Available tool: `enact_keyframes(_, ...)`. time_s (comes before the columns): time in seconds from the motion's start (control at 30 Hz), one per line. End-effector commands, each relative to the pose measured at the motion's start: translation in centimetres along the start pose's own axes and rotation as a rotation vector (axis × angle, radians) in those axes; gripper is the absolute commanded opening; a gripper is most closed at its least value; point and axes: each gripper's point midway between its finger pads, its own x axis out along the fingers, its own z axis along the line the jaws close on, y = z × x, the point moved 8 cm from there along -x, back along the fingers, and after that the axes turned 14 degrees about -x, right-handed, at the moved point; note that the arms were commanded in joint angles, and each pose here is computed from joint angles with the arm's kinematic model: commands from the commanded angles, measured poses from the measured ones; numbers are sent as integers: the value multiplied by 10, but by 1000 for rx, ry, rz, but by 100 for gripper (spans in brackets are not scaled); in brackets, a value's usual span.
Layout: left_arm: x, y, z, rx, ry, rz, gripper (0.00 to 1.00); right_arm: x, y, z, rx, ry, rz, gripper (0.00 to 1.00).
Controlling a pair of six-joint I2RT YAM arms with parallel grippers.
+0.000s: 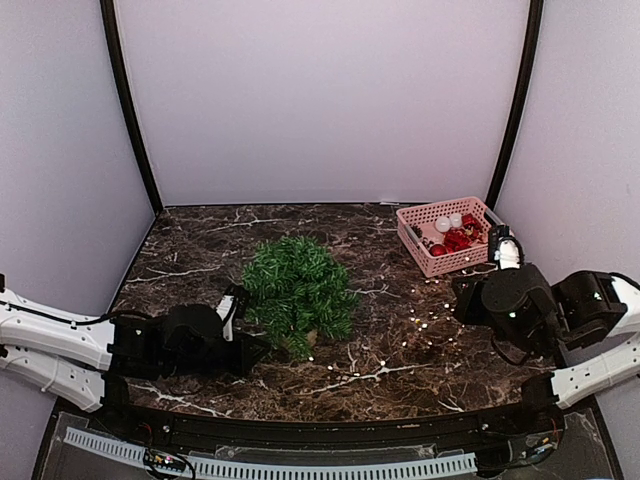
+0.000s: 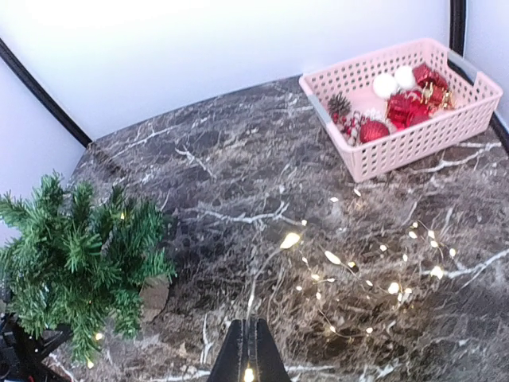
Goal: Decorate the small christmas tree
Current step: Wrap the side of the string light in the gap of the branches.
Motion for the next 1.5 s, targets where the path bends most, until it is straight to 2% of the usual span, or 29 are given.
enact_keyframes(0.0,-4,-1,6,60,-13,-7,0,-2,-35,1,-60,67,-138,0)
enact_keyframes(0.47,-11,-5,11,147,-12,-9,0,27,-104,-2,-111,107,-269,0)
enact_keyframes(0.87,-13,-9,17,222,-25,-8,0,73,-128,-18,-152,196,-244,0)
enact_keyframes(1.47,-16,-15,33,297,-77,-2,0,53,-133,-68,-85,336,-267,0)
